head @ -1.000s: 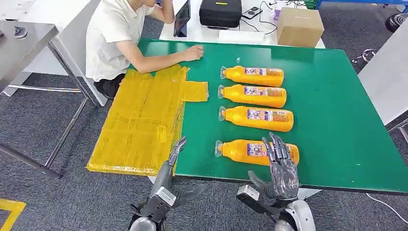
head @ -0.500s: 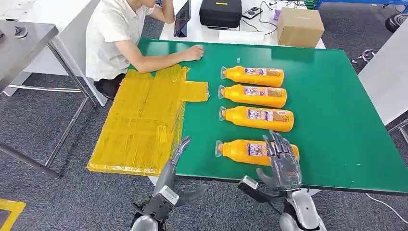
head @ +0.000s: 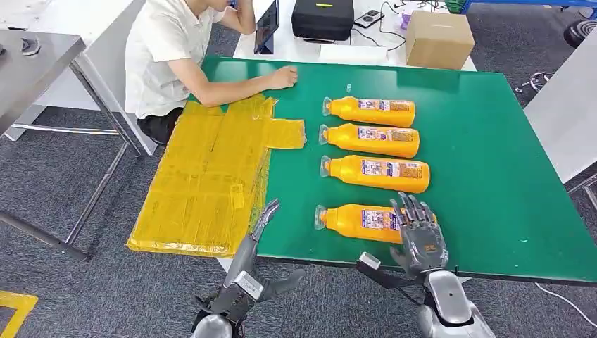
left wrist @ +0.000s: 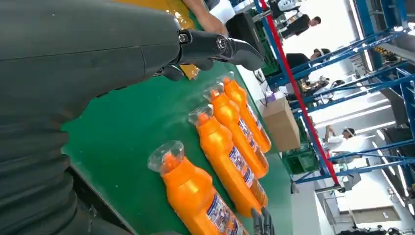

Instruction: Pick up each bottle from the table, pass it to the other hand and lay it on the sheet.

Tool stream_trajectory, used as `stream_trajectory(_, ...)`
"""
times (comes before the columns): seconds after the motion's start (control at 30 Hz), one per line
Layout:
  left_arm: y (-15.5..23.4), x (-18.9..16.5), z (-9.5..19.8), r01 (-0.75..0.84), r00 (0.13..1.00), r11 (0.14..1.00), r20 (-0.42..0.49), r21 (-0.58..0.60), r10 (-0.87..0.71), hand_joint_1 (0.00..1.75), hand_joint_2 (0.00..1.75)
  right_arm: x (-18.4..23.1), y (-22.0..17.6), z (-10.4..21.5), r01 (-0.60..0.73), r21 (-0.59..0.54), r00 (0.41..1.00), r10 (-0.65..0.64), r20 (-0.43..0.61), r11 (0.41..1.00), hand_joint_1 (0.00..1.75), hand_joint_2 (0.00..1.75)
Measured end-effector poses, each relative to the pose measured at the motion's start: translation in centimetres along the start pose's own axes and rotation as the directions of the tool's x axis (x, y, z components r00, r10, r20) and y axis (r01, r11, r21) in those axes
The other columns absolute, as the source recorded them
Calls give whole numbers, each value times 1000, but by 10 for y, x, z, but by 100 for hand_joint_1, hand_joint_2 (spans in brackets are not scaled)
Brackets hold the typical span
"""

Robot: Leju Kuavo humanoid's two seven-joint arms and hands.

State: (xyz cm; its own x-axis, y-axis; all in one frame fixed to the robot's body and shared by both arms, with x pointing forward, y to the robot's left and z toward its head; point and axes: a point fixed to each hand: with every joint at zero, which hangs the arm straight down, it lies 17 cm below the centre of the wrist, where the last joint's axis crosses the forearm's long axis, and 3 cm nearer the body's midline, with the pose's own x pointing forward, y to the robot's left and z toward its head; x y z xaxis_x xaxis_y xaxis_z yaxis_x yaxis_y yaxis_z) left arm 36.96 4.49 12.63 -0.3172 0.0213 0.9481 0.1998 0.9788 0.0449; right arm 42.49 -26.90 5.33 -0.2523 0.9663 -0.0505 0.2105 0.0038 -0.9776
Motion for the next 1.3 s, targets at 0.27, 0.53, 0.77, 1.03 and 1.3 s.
stream_trajectory(0.27, -1, -1, 0, 7, 1000, 1000, -7, -4, -7, 0, 175, 1, 6, -2, -52, 24, 999, 52, 5, 998, 0, 175)
stream_trajectory(0.53, -1, -2, 0, 10, 1000, 1000, -11, -6, -10, 0, 175, -11, 16, -6, -31, 75, 999, 34, -39, 997, 0, 175)
stream_trajectory(0.77, -1, -3, 0, 17, 1000, 1000, -15, -10, -17, 0, 175, -25, 28, -9, 8, 133, 996, 3, -87, 991, 30, 175)
stream_trajectory(1.03, -2, -4, 0, 19, 1000, 1000, -22, -12, -19, 0, 175, -38, 48, -5, 33, 216, 993, -7, -121, 976, 175, 175)
stream_trajectory(1.3, -3, -4, 0, 17, 1000, 1000, -22, -18, -18, 0, 175, -53, 59, -7, 84, 262, 987, -44, -155, 962, 175, 175)
